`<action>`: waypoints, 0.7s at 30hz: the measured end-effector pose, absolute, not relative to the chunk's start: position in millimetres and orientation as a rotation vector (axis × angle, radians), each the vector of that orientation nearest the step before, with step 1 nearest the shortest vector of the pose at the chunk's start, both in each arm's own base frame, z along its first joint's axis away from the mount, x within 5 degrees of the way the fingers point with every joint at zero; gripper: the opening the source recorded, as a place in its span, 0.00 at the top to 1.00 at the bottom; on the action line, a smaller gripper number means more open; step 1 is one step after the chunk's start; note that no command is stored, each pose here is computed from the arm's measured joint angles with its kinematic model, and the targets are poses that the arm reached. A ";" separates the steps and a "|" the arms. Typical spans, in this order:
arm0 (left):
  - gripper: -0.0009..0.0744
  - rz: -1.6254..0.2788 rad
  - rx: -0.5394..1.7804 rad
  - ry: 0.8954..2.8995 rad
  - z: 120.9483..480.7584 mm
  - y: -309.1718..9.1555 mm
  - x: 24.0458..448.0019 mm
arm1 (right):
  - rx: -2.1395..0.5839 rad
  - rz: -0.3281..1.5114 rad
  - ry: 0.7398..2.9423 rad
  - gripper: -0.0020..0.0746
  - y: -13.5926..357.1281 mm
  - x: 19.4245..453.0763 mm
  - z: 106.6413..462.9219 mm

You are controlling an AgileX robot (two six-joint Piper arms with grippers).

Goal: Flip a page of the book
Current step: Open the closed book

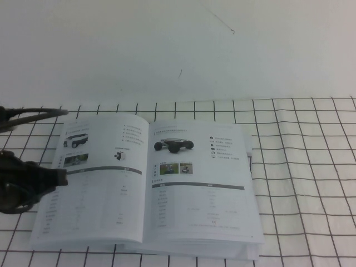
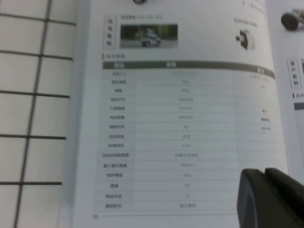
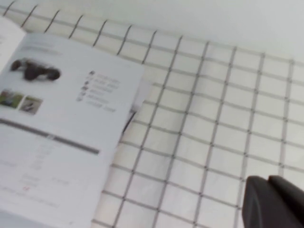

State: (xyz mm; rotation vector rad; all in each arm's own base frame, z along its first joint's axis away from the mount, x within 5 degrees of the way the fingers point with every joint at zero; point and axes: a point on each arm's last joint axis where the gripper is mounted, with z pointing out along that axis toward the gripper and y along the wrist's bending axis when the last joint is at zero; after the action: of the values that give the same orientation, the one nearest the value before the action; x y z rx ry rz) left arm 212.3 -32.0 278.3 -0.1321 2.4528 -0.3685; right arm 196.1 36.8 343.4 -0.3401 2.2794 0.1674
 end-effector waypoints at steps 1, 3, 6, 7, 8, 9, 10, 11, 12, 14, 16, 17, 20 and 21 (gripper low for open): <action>0.99 -0.381 -0.103 2.475 272.3 -34.1 217.2 | -0.352 0.217 2.310 0.97 41.7 199.6 338.3; 0.99 -0.417 -0.049 2.514 259.5 -38.5 227.6 | -0.416 0.304 2.371 0.97 51.8 209.0 325.5; 0.99 -0.447 0.000 2.548 242.9 -42.4 240.6 | -0.524 0.431 2.431 0.97 65.6 221.2 307.8; 0.99 -0.454 0.002 2.557 238.0 -43.2 244.2 | -0.546 0.471 2.451 0.97 69.3 225.7 301.4; 0.99 -0.460 -0.002 2.571 231.7 -43.8 248.3 | -0.570 0.516 2.467 0.97 73.1 230.0 295.2; 0.99 -0.465 -0.012 2.585 225.3 -44.3 252.3 | -0.591 0.554 2.481 0.97 76.2 234.4 288.8; 0.99 -0.469 -0.023 2.602 218.8 -44.6 255.8 | -0.606 0.582 2.494 0.97 78.4 237.8 283.5; 0.99 -0.468 -0.033 2.618 212.1 -44.7 259.2 | -0.617 0.605 2.509 0.97 80.3 242.2 276.9; 0.99 -0.464 -0.040 2.635 205.4 -44.6 262.4 | -0.620 0.626 2.526 0.97 82.0 246.5 270.4; 0.99 -0.452 -0.041 2.668 192.9 -44.3 267.4 | -0.633 0.641 2.559 0.97 83.6 252.9 259.0; 0.99 -0.442 -0.042 2.704 180.2 -44.1 271.4 | -0.633 0.655 2.590 0.97 85.1 258.2 248.9; 0.99 -0.442 -0.049 2.728 173.0 -44.2 273.0 | -0.633 0.660 2.604 0.97 86.7 260.6 243.8; 0.99 -0.434 -0.065 2.796 151.9 -44.0 276.9 | -0.674 0.658 2.627 0.97 95.3 266.4 229.3; 0.99 -0.433 -0.070 2.817 145.3 -44.0 277.7 | -0.688 0.658 2.633 0.97 99.0 268.0 224.3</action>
State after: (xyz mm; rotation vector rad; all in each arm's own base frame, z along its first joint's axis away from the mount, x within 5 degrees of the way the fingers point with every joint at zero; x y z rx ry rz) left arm 277.7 -44.0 145.3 -0.0703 2.8166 -0.4335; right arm 268.0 99.0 224.3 -0.6880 2.6329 0.6583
